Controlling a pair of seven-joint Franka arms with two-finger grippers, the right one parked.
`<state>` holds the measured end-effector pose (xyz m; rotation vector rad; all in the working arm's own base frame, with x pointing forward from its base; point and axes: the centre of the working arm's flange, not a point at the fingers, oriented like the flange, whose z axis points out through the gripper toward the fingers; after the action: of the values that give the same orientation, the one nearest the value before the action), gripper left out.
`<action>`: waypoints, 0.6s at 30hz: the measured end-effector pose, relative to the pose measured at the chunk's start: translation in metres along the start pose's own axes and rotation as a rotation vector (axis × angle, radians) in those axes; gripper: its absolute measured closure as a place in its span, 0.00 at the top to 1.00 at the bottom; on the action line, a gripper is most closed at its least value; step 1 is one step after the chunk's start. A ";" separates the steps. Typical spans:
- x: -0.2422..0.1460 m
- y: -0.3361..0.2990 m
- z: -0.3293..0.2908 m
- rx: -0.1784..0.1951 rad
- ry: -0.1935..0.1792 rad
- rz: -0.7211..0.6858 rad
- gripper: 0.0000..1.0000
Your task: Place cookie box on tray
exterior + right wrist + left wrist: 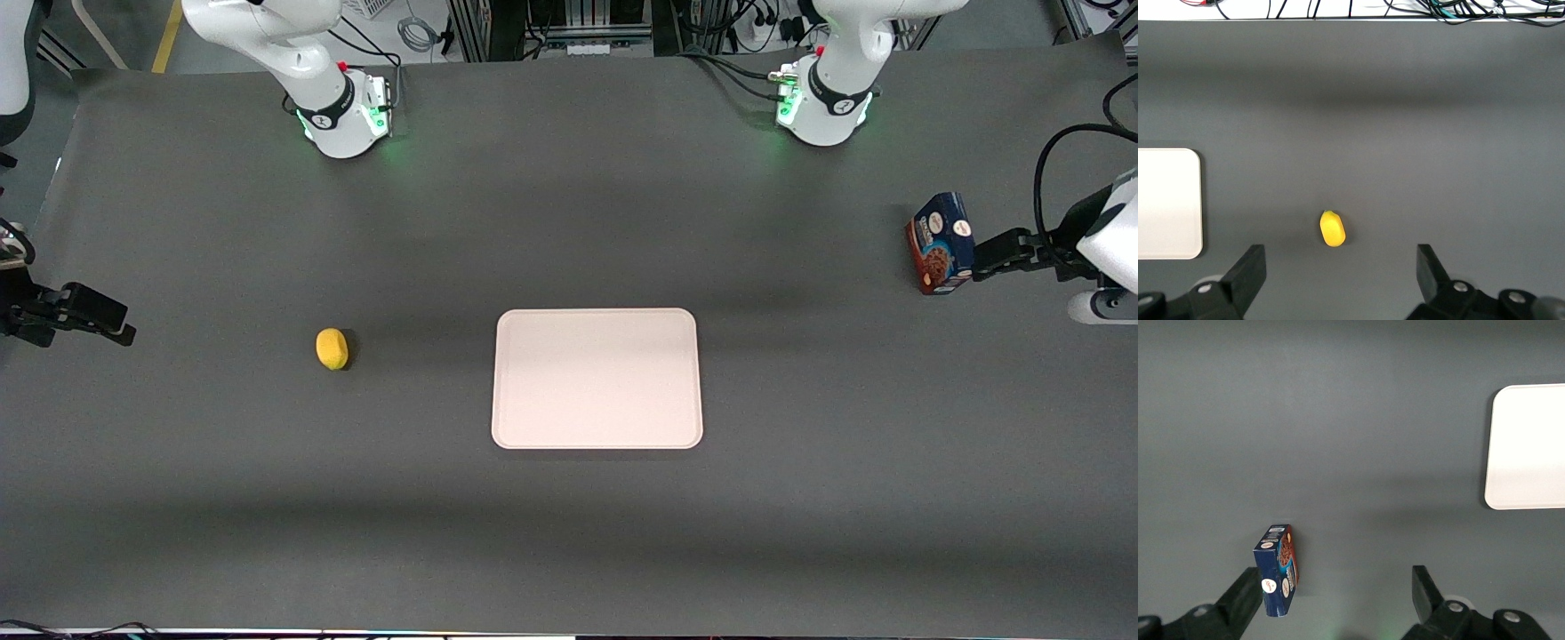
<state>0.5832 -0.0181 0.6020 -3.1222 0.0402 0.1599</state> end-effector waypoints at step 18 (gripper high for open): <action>0.003 0.002 0.004 0.000 -0.010 0.013 1.00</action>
<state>0.5854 -0.0206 0.5976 -3.1220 0.0604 0.1753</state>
